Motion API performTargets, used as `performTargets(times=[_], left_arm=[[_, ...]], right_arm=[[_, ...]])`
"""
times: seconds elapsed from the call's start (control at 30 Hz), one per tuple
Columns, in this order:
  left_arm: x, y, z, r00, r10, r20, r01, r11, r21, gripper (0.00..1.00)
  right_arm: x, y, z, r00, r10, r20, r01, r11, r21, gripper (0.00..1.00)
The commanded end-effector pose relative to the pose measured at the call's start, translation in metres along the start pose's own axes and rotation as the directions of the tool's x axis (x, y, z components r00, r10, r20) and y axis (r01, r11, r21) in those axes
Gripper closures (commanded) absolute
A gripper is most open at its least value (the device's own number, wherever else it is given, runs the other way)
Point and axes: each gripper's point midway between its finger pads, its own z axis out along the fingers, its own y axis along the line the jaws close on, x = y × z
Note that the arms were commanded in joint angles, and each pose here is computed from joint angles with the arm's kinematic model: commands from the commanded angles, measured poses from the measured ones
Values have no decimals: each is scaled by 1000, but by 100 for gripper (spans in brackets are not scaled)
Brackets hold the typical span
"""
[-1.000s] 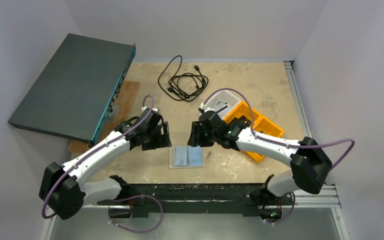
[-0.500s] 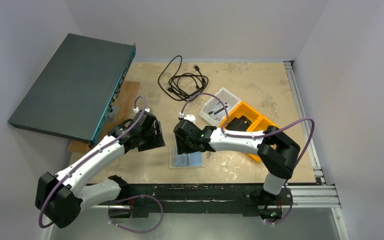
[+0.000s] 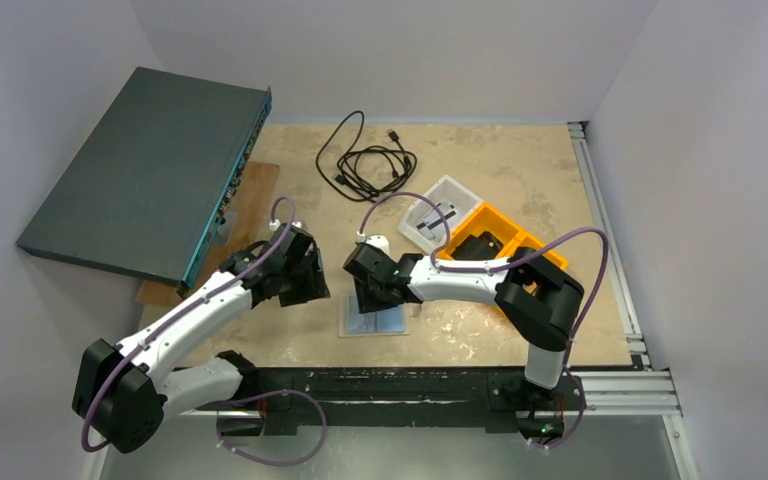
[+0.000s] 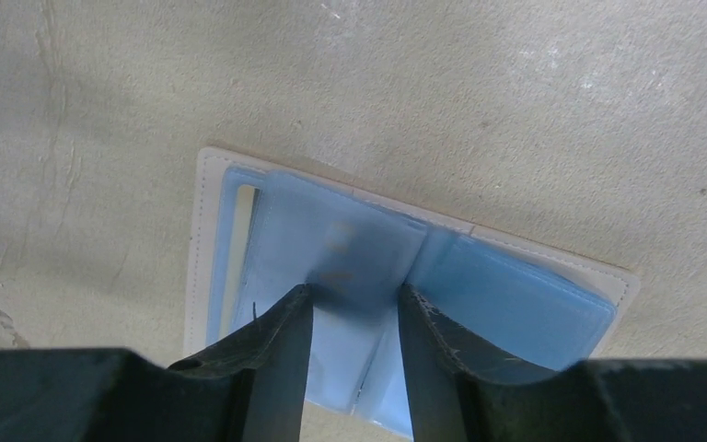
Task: Take the credit cards out of the card holder
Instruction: Remove the credit card from the card holder.
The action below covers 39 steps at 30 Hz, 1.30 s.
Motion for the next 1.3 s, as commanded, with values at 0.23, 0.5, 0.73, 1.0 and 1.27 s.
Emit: performTargets(times=[0.23,0.5,0.73,1.0,1.27], left_arm=[[12,-33,22,993,48,-104,-34,990,134,59],[28,-60,42,976,105,-193,-63,976,209,65],[39,-71,57,962,139,-236,-83,969,233,67],[50,-73,66,950,162,-266,-96,965,243,71],[55,-69,72,948,152,-280,-89,970,226,91]], right_arm=[[15,-17,7,997,63,-45,-65,997,-44,86],[19,-20,12,993,92,-73,-100,988,-116,91],[20,-26,16,991,109,-72,-117,986,-120,92],[23,-25,18,990,113,-87,-124,983,-136,92],[17,-23,13,990,119,-73,-129,981,-148,90]])
